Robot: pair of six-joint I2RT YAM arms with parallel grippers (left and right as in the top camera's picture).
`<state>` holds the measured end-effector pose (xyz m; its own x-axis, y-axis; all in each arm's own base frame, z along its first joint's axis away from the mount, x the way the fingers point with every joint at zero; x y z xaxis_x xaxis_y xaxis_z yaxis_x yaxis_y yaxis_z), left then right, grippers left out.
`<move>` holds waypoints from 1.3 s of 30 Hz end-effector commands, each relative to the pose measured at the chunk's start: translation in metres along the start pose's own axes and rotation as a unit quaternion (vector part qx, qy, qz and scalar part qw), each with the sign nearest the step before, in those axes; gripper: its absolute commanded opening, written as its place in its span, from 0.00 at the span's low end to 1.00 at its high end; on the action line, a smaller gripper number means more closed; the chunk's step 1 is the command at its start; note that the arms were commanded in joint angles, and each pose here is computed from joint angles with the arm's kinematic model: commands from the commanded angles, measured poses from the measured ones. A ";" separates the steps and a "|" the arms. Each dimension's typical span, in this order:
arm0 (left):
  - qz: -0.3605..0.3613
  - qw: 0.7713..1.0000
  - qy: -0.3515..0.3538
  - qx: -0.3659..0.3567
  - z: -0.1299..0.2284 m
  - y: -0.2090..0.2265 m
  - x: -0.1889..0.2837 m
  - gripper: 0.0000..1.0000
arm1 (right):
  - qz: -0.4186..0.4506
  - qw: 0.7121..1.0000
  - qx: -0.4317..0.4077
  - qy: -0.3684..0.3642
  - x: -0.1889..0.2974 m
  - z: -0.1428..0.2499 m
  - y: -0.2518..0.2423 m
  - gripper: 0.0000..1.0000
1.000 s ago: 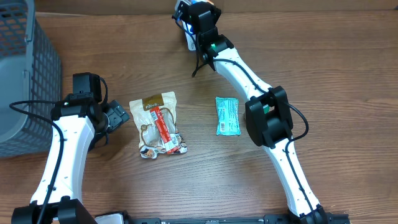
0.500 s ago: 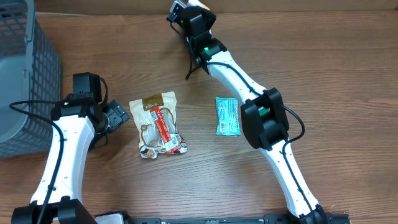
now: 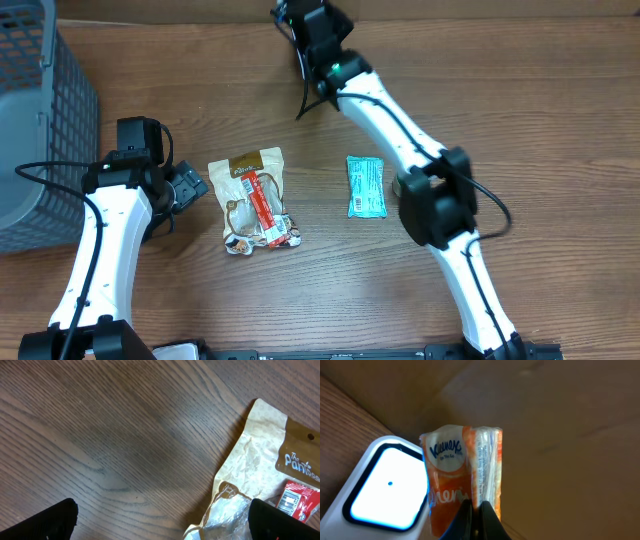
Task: Scan the item barcode
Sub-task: 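Carry the Kleenex pack to the right table edge and release it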
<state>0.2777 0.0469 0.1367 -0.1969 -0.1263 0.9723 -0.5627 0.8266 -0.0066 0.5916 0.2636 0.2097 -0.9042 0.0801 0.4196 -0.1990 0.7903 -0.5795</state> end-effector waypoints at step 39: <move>-0.006 1.000 -0.002 -0.006 0.000 0.002 -0.001 1.00 | 0.009 0.678 -0.489 0.550 0.096 0.371 -0.147 0.30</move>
<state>0.2776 0.0469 0.1365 -0.1965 -0.1266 0.9723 -0.5628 0.8266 -0.0061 0.3972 -0.0713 0.0827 0.0272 0.0846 0.9960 0.6339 0.7690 -0.0826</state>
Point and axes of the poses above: each gripper's point midway between its finger pads, its own x axis back along the fingers, its own y axis along the line the jaws close on, z = x × y, the point moved 4 cm from there along x, back along the fingers, and after that the axes turned 9 degrees about -x, right-handed, at the moved point
